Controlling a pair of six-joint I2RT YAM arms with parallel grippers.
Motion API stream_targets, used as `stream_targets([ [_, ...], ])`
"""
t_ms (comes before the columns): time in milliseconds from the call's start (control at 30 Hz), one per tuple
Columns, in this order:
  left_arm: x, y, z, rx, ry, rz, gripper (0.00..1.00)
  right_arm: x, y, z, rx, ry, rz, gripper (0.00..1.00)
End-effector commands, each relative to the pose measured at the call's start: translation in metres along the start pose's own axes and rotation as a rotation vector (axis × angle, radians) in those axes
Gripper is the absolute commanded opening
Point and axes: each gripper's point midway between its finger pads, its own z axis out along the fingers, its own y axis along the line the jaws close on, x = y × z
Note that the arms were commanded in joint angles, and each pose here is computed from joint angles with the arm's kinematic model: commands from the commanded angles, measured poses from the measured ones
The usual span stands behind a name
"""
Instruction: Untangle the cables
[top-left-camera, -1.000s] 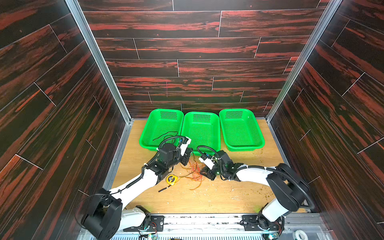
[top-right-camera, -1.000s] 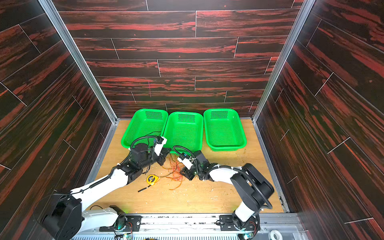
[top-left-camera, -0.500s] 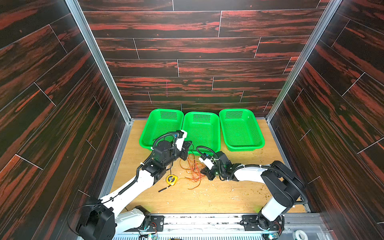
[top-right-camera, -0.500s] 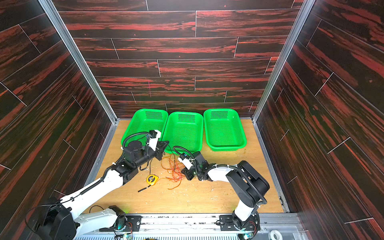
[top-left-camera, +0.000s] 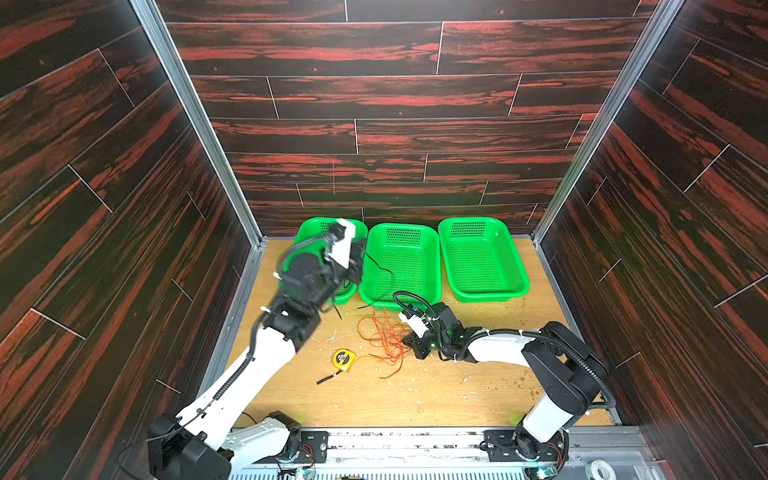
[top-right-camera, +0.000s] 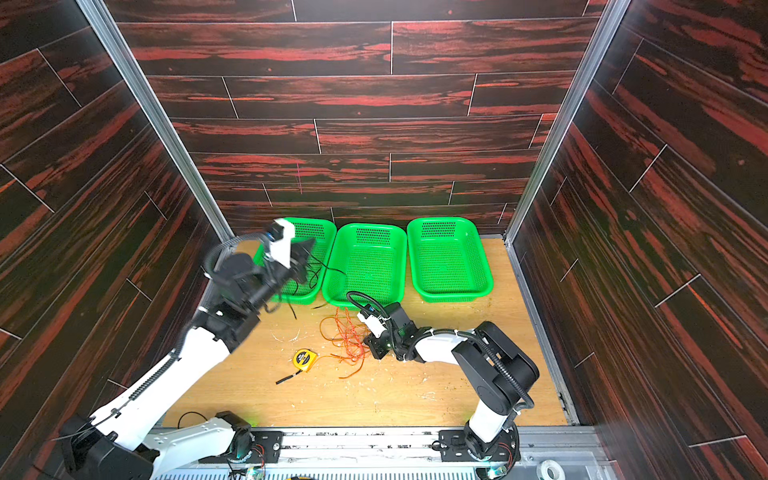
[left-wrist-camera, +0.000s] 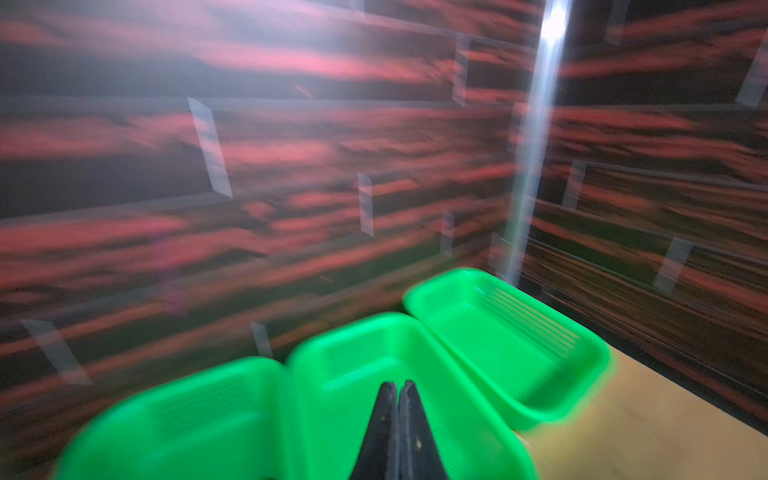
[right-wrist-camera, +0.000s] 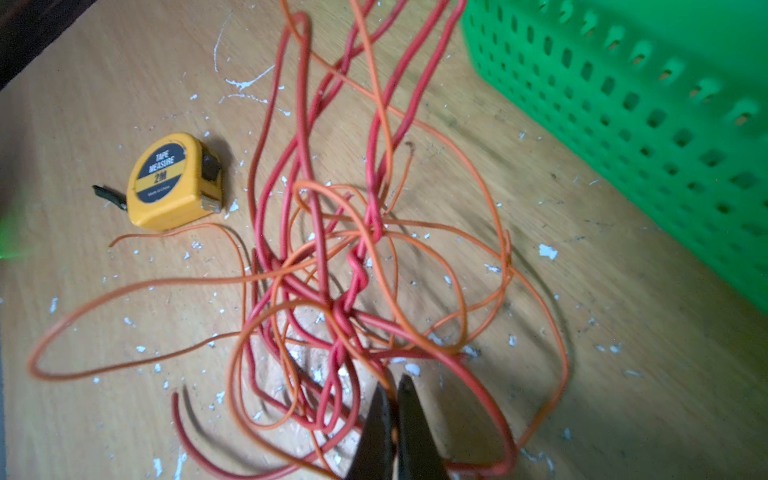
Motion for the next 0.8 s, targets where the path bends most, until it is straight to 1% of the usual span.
stream_targets([
  [0, -0.002, 0.028, 0.008, -0.082, 0.024, 0.054, 0.0, -0.004, 0.001, -0.007, 0.014, -0.016, -0.002, 0.07],
  [167, 0.005, 0.094, 0.021, -0.223, 0.033, 0.015, 0.0, -0.021, 0.011, -0.026, -0.005, -0.08, -0.026, 0.1],
  [300, 0.025, 0.137, 0.038, -0.298, 0.069, -0.025, 0.0, -0.035, 0.017, -0.043, -0.008, -0.118, -0.046, 0.15],
  [400, 0.05, 0.162, 0.055, -0.332, 0.11, -0.056, 0.0, -0.044, 0.021, -0.054, -0.01, -0.145, -0.055, 0.23],
  [533, 0.08, 0.186, 0.075, -0.361, 0.14, -0.089, 0.0, -0.052, 0.023, -0.066, 0.005, -0.163, -0.058, 0.28],
  [600, 0.097, 0.198, 0.087, -0.373, 0.174, -0.102, 0.0, -0.054, 0.023, -0.071, 0.015, -0.166, -0.057, 0.29],
  [767, 0.129, 0.218, 0.111, -0.385, 0.252, -0.126, 0.0, -0.051, 0.019, -0.076, 0.047, -0.154, -0.045, 0.3],
])
